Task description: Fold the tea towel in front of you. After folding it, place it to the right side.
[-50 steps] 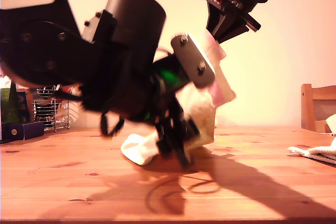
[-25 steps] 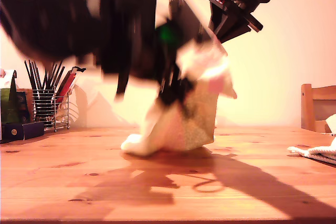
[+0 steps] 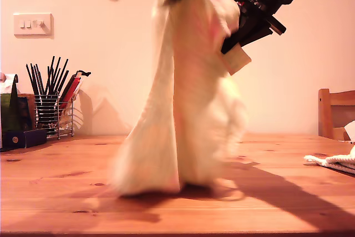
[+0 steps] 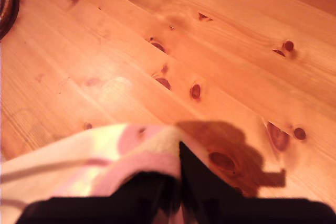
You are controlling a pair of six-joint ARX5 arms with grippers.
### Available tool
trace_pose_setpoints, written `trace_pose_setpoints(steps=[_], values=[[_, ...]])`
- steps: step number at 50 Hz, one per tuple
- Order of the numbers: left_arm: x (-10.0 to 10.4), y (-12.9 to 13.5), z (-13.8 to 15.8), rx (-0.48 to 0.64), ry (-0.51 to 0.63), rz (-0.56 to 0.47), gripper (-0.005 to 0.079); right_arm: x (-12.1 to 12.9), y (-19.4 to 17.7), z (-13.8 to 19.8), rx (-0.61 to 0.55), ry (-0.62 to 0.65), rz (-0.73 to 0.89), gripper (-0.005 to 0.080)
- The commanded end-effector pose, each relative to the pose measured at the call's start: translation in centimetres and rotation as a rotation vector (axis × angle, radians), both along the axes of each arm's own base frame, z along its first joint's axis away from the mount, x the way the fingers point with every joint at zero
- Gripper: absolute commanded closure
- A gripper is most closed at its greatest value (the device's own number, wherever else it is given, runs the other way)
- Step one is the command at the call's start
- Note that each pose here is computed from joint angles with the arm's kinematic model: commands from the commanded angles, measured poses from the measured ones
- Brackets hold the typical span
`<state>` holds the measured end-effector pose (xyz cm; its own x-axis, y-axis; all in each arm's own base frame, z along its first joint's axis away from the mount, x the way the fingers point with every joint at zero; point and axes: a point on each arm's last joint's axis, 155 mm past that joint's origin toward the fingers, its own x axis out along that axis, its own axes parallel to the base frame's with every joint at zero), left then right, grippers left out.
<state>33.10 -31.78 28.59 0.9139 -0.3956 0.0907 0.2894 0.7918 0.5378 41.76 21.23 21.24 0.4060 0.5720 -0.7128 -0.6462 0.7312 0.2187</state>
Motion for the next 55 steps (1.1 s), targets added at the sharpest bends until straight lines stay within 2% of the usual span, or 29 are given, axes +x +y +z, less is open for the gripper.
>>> trace_pose_setpoints(steps=[1, 6, 16, 22, 28, 29, 31, 32, 34, 35, 38, 40, 41, 44, 55], values=[[-0.2, -0.2, -0.6, -0.017, 0.018, -0.015, 0.061, -0.1, 0.4, 1.8, 0.022, -0.038, 0.008, 0.0764], [-0.2, -0.4, -1.2, -0.01, 0.039, -0.022, 0.0765, -0.1, 0.4, 1.8, 0.022, -0.037, 0.007, 0.0764], [0.1, 0.6, -1.1, 0.018, 0.056, -0.013, 0.0764, -0.2, 0.4, 1.7, 0.027, -0.028, -0.001, 0.0764], [0.5, 2.6, 1.1, -0.001, 0.042, -0.004, 0.0765, -0.2, 0.5, 1.8, 0.033, -0.026, -0.001, 0.0764], [0.8, 4.5, 3.3, -0.029, 0.076, -0.022, 0.0765, -0.3, 0.9, 1.8, 0.034, -0.027, 0.003, 0.0764], [0.9, 4.7, 3.6, -0.083, 0.11, -0.037, 0.0765, -0.3, 0.9, 1.9, 0.034, -0.028, 0.003, 0.0764], [1.0, 5.1, 3.9, -0.067, 0.124, -0.055, 0.0765, -0.2, 0.9, 2.0, 0.033, -0.036, 0.001, 0.0764], [1.2, 5.3, 4.1, -0.122, 0.162, -0.067, 0.0765, -0.1, 1.0, 2.3, 0.036, -0.04, -0.002, 0.0764], [1.4, 5.6, 4.1, -0.103, 0.183, -0.085, 0.0765, 0.0, 1.2, 2.7, 0.045, -0.045, -0.005, 0.0764], [1.6, 5.8, 4.1, -0.152, 0.223, -0.095, 0.0765, 0.0, 1.4, 3.0, 0.049, -0.048, -0.01, 0.0764], [1.9, 6.0, 4.0, -0.189, 0.29, -0.131, 0.0765, -0.2, 1.8, 4.0, 0.05, -0.06, -0.003, 0.0764], [1.8, 5.9, 4.0, -0.174, 0.317, -0.165, 0.0765, -0.3, 2.1, 4.6, 0.045, -0.067, 0.0, 0.0764], [1.8, 5.8, 4.0, -0.231, 0.361, -0.183, 0.0765, -0.6, 2.0, 4.9, 0.035, -0.062, -0.003, 0.0764], [1.3, 5.3, 4.3, -0.271, 0.422, -0.25, 0.0765, -1.1, 1.7, 5.8, 0.003, -0.059, -0.009, 0.0764], [-0.7, 4.6, 4.8, -0.339, 0.625, -0.44, 0.0765, -3.5, -0.6, 7.6, -0.129, -0.017, -0.061, 0.0764]])
